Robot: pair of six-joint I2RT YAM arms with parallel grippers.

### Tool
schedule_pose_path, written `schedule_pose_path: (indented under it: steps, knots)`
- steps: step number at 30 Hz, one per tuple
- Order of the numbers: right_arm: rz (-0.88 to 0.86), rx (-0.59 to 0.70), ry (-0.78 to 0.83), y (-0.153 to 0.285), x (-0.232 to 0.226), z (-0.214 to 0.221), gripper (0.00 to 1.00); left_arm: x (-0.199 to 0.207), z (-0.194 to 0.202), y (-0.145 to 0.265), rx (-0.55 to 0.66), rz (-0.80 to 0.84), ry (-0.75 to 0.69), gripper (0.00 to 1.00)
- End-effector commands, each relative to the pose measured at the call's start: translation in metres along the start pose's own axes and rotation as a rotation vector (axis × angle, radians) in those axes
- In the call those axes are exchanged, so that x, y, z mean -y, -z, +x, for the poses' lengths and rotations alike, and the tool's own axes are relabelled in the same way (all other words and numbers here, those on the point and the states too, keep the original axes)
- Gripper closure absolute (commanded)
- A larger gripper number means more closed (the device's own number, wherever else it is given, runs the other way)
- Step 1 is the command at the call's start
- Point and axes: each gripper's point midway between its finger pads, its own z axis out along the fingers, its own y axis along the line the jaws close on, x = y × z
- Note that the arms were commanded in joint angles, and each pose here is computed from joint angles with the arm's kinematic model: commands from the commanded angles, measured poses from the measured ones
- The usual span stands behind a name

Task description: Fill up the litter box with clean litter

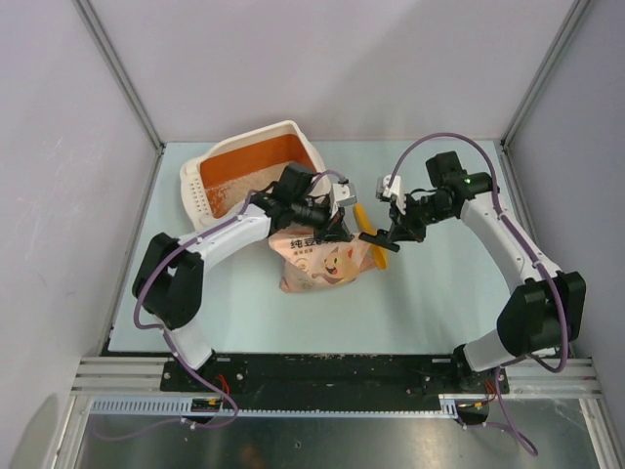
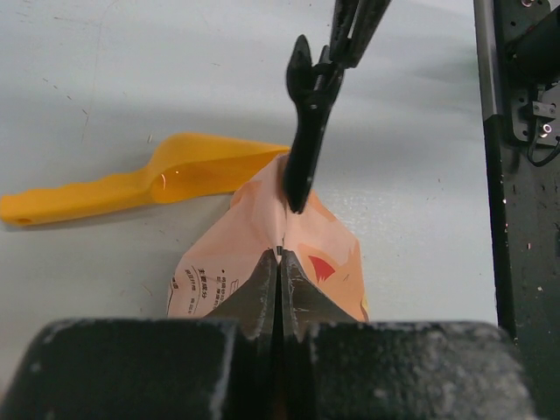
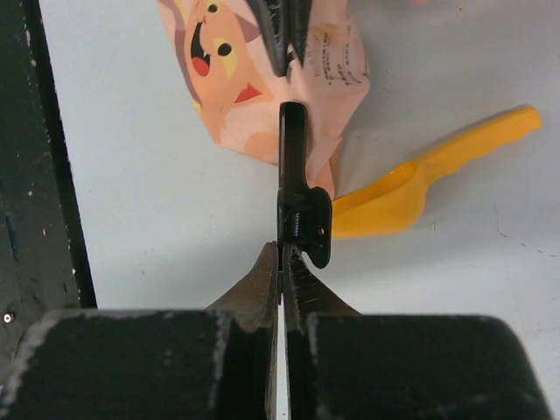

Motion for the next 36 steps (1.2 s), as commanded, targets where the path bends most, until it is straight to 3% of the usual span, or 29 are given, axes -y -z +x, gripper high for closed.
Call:
schedule_pose_path:
  steps: [1, 3, 7, 16, 30, 36]
  knots:
    - [0.044, 0.056, -0.018, -0.002, 0.016, -0.015, 1.00, 0.010, -0.016, -0.006, 0.039, 0.056, -0.009, 0.95]
    - [0.043, 0.065, -0.038, -0.004, 0.017, -0.017, 1.00, 0.009, -0.016, -0.006, 0.041, 0.059, -0.003, 0.91]
    - [0.031, 0.060, -0.044, -0.009, 0.016, -0.015, 1.00, 0.010, -0.016, -0.008, 0.041, 0.067, 0.012, 0.70]
    - [-0.013, 0.080, -0.061, -0.013, 0.008, -0.017, 1.00, 0.007, -0.020, -0.011, 0.071, 0.097, 0.106, 0.64]
    - [-0.003, 0.055, -0.071, -0.020, 0.010, -0.010, 1.00, 0.004, -0.030, -0.015, 0.114, 0.134, 0.163, 0.67]
    - [0.002, 0.056, -0.088, -0.023, 0.013, -0.009, 1.00, 0.005, -0.030, -0.017, 0.120, 0.152, 0.163, 0.93]
